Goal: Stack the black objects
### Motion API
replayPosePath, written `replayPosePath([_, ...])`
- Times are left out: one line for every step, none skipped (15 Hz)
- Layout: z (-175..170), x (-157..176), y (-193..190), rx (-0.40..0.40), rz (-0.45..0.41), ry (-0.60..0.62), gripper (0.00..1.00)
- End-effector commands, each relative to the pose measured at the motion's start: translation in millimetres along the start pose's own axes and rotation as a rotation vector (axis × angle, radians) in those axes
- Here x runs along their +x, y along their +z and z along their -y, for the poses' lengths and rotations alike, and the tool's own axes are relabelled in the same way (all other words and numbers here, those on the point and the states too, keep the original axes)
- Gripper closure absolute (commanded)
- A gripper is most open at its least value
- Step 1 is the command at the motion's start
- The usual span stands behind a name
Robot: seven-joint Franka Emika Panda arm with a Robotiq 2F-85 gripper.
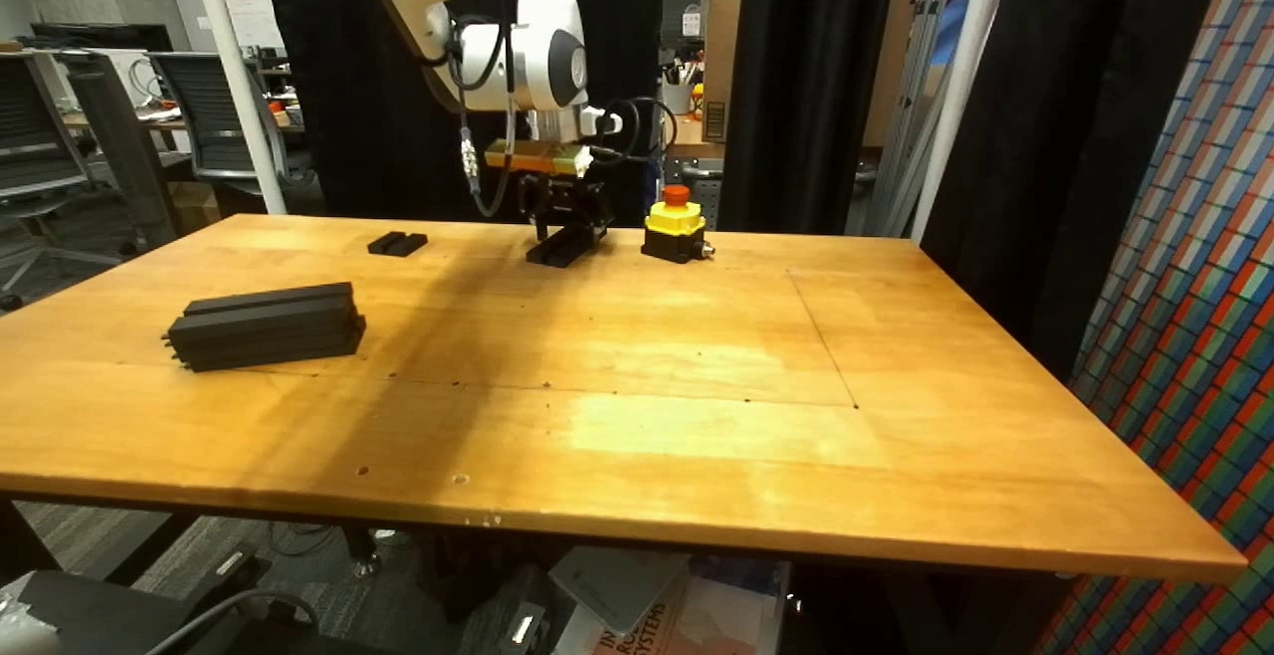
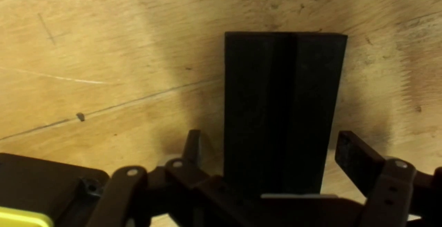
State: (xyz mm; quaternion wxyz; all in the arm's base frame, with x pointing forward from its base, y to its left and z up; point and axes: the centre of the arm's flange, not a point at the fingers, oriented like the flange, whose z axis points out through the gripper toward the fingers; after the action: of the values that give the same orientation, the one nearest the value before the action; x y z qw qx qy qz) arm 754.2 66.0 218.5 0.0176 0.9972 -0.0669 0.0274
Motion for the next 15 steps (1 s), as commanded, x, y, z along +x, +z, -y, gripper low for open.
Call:
replayPosePath([3, 12, 0, 0.025, 0.008, -0.004, 0.00])
replayPosePath([3, 12, 1, 0.027, 0.009, -0.003, 0.00])
replayPosePath([3, 11, 3, 0.028, 0.009, 0.000, 0.00])
replayPosePath([3, 11, 4, 0.027, 0.009, -0.002, 0.00])
replayPosePath([3, 11, 5, 0.028, 0.009, -0.002, 0.25])
replayPosePath([3, 11, 6, 0.027, 0.009, -0.002, 0.26])
replayPosePath([4, 12, 4, 0.030, 0.006, -0.002, 0.34])
replayPosePath([5, 12, 3, 0.030, 0.004, -0.001, 0.41])
replayPosePath([5, 13, 1, 0.031, 0.003, 0.002, 0.51])
replayPosePath([5, 13, -1, 0.033, 0.008, 0.009, 0.55])
replayPosePath([6, 11, -2, 0.031, 0.022, 0.021, 0.55])
replayPosePath([7, 9, -3, 0.032, 0.030, 0.030, 0.55])
replayPosePath([8, 4, -8, 0.032, 0.043, 0.053, 0.55])
replayPosePath([10, 1, -12, 0.036, 0.051, 0.072, 0.55])
replayPosePath([12, -5, -16, 0.041, 0.061, 0.093, 0.55])
